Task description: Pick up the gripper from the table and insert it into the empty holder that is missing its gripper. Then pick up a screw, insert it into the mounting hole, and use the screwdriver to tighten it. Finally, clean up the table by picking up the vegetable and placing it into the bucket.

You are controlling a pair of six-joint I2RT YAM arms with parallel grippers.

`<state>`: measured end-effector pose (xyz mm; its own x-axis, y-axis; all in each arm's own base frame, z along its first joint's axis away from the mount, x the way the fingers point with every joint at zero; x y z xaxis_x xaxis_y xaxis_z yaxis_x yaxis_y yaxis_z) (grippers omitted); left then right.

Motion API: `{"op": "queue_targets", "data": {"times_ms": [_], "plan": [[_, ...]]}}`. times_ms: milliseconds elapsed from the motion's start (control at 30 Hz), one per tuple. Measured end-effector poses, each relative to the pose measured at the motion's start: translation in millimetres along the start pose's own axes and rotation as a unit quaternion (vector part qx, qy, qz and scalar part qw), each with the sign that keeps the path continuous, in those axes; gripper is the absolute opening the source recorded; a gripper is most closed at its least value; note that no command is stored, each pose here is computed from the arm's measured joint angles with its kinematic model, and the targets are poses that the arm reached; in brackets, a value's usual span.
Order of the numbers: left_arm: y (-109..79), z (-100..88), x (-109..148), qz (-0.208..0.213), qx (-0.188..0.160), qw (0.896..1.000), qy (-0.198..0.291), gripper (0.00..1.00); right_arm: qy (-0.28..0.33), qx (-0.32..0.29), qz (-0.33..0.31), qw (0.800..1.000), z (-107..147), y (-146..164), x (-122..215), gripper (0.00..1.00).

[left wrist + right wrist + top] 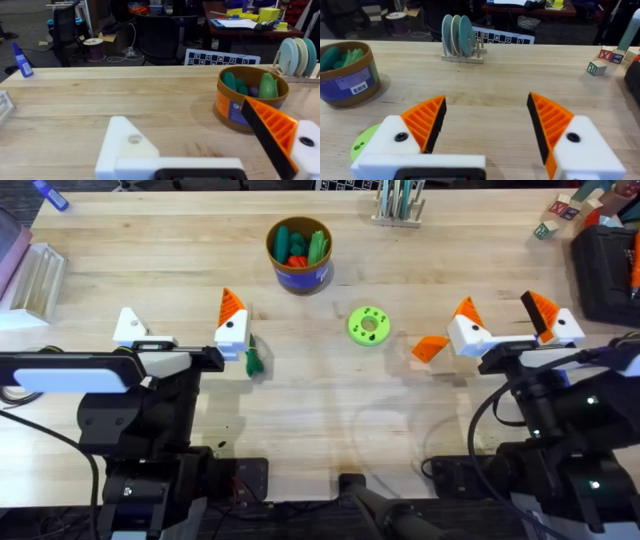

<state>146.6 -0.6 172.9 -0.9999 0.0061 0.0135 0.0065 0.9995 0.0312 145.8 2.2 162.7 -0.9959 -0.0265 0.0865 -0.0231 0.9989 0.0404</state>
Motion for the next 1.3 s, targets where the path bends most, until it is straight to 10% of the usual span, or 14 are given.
{"op": "queue_targets", "data": {"times_ms": [500,767,1000,1167,1300], "plan": [[0.1,-4.3,3.4,0.001,0.002,1.000,0.024,0.986,0.009,0.000,0.013,1.000,-2.7,-1.7,1.9,0.992],[2.0,-83.4,29.7,0.006,0.005,0.995,0.095,0.986,0.097,-0.008,0.020,0.995,-54.9,0.5,25.5,0.992],[-1.5,-88.5,24.5,0.036,0.017,0.944,0.329,0.986,0.082,-0.009,0.019,0.996,-121.7,3.3,36.6,0.992],[-6.8,-73.3,-0.5,0.067,0.034,0.914,0.400,0.986,0.078,-0.009,0.019,0.997,-129.7,3.7,38.0,0.992],[-12.6,-73.1,-20.3,0.102,0.057,0.913,0.390,0.986,0.080,-0.009,0.019,0.997,-129.2,3.7,37.9,0.992]]}}
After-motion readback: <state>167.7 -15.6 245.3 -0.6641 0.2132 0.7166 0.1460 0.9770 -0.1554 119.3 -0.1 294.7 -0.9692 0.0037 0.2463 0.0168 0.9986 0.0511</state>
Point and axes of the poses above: each hand's point on the last joint's axis, 136 mm out from that joint toward the fingers, its own x axis back along the fingers, its own y axis along the line the jaws close on, z = x × y, the point moved 10 cm from there along x, back along the fingers, and after that the axes turned 2 degrees about -x, right-handed, at the moved point
